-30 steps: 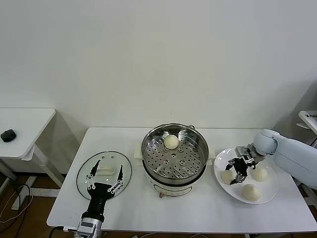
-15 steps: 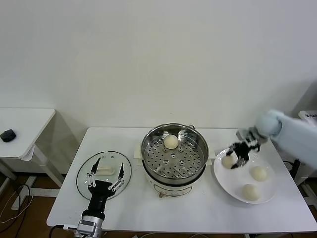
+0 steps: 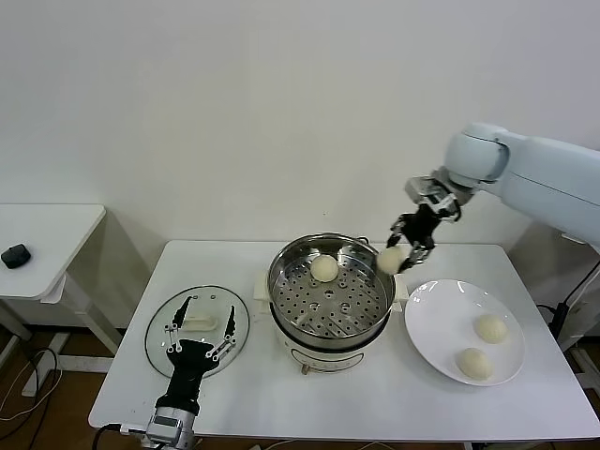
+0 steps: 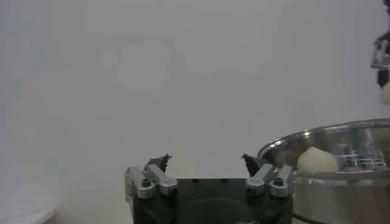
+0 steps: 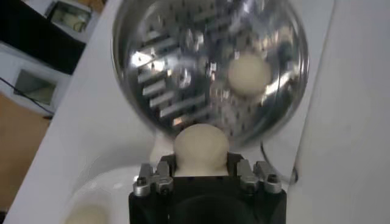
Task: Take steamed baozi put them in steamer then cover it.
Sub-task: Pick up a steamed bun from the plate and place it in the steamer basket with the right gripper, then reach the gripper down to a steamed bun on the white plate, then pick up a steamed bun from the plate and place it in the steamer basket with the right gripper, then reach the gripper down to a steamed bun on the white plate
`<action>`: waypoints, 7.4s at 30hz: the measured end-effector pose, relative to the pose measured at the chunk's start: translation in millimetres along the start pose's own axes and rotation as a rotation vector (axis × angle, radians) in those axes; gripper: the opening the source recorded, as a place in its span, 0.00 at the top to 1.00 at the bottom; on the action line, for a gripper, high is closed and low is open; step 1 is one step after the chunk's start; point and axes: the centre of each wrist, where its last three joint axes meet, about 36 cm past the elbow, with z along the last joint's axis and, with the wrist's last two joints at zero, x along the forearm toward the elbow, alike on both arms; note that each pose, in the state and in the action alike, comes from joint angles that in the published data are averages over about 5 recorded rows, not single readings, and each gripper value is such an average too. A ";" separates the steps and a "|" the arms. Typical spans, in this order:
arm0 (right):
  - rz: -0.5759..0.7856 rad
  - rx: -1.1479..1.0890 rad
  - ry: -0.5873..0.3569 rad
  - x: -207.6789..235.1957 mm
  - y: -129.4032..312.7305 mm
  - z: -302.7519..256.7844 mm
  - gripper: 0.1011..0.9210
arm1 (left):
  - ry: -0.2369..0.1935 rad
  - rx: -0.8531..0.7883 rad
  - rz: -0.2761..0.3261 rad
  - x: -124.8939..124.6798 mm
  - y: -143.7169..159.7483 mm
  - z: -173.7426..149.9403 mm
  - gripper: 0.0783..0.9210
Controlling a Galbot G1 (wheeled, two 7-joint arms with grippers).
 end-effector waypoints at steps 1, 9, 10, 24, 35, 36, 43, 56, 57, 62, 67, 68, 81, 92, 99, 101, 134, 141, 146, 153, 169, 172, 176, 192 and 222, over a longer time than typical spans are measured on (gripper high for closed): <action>-0.004 0.005 0.000 -2.7 -2.4 -8.0 0.43 | 0.000 0.001 0.001 -0.5 -0.6 0.4 0.12; -0.024 0.048 0.010 -33.7 -20.9 -66.2 0.43 | 0.000 0.006 0.002 -3.8 -2.8 3.6 0.12; -0.026 0.053 0.012 -38.6 -23.0 -72.2 0.43 | 0.000 0.006 0.001 -4.0 -2.7 3.8 0.12; -0.030 0.086 0.033 -105.0 -40.1 -121.8 0.43 | 0.002 0.006 -0.005 -4.7 -2.0 5.1 0.12; -0.038 0.084 0.022 -141.8 -41.1 -130.2 0.42 | 0.006 0.003 -0.010 -4.9 0.0 6.8 0.12; -0.038 0.084 0.021 -144.2 -41.1 -130.9 0.41 | 0.006 0.003 -0.010 -5.1 0.1 6.9 0.12; -0.028 0.081 0.009 -153.6 -39.8 -132.4 0.27 | 0.005 0.003 -0.014 -5.9 0.6 6.7 0.12; 0.015 0.070 -0.030 -112.8 -27.8 -112.4 0.12 | 0.009 0.006 -0.013 -4.6 -0.5 5.7 0.12; 0.021 0.068 -0.032 -104.1 -25.8 -106.8 0.12 | 0.008 0.007 -0.012 -4.6 -0.8 5.1 0.12; 0.053 0.052 -0.022 -52.5 -14.0 -61.8 0.12 | 0.004 0.010 -0.006 -4.0 -3.1 2.2 0.12; 0.060 0.022 0.004 -11.4 7.1 -0.6 0.12 | 0.006 0.010 0.001 -2.1 -4.7 1.9 0.12; 0.060 0.015 0.011 -5.1 12.5 12.7 0.12 | 0.007 0.010 0.003 -1.7 -4.9 1.9 0.12; -0.032 -0.109 0.063 -25.9 103.5 166.5 0.12 | 0.010 0.008 0.003 1.2 -4.1 0.5 0.12; -0.133 -0.179 0.093 -97.6 164.5 216.5 0.12 | 0.013 0.007 0.004 -0.3 -4.4 0.0 0.12; -0.150 -0.205 0.104 -124.1 182.2 229.0 0.12 | 0.013 0.008 -0.001 -0.5 -4.2 -0.2 0.12; -0.154 -0.209 0.106 -130.4 184.8 230.7 0.12 | 0.014 0.006 -0.003 -0.3 -3.5 0.1 0.12; -0.148 -0.212 0.090 -155.2 187.7 230.5 0.38 | 0.015 -0.001 -0.013 -1.7 -0.1 1.6 0.12; -0.096 -0.106 0.069 -110.9 152.8 205.7 0.37 | 0.012 0.001 -0.008 -3.2 -1.7 0.1 0.12; -0.024 0.068 0.047 -57.5 106.9 164.5 0.36 | 0.008 0.005 -0.006 -3.4 -3.1 -1.7 0.12; 0.053 0.390 0.029 4.1 52.7 79.3 0.36 | 0.009 0.003 -0.009 -1.2 -1.5 -1.5 0.12; -0.044 1.044 0.037 -14.3 21.8 -63.6 0.36 | 0.002 0.001 -0.016 -1.4 1.5 -2.0 0.12; -0.072 1.125 0.035 -28.3 21.1 -74.0 0.36 | 0.004 0.001 -0.017 -1.4 1.5 -1.2 0.12; -0.106 1.217 0.032 -47.0 20.3 -85.2 0.36 | 0.005 0.002 -0.019 -1.3 1.3 -0.5 0.12; -0.193 1.394 0.027 -100.4 21.7 -109.5 0.35 | 0.007 0.003 -0.024 -1.1 1.5 2.6 0.12; -0.085 1.263 0.095 -61.5 16.4 -76.6 0.12 | 0.009 0.006 -0.025 -2.7 0.6 4.0 0.12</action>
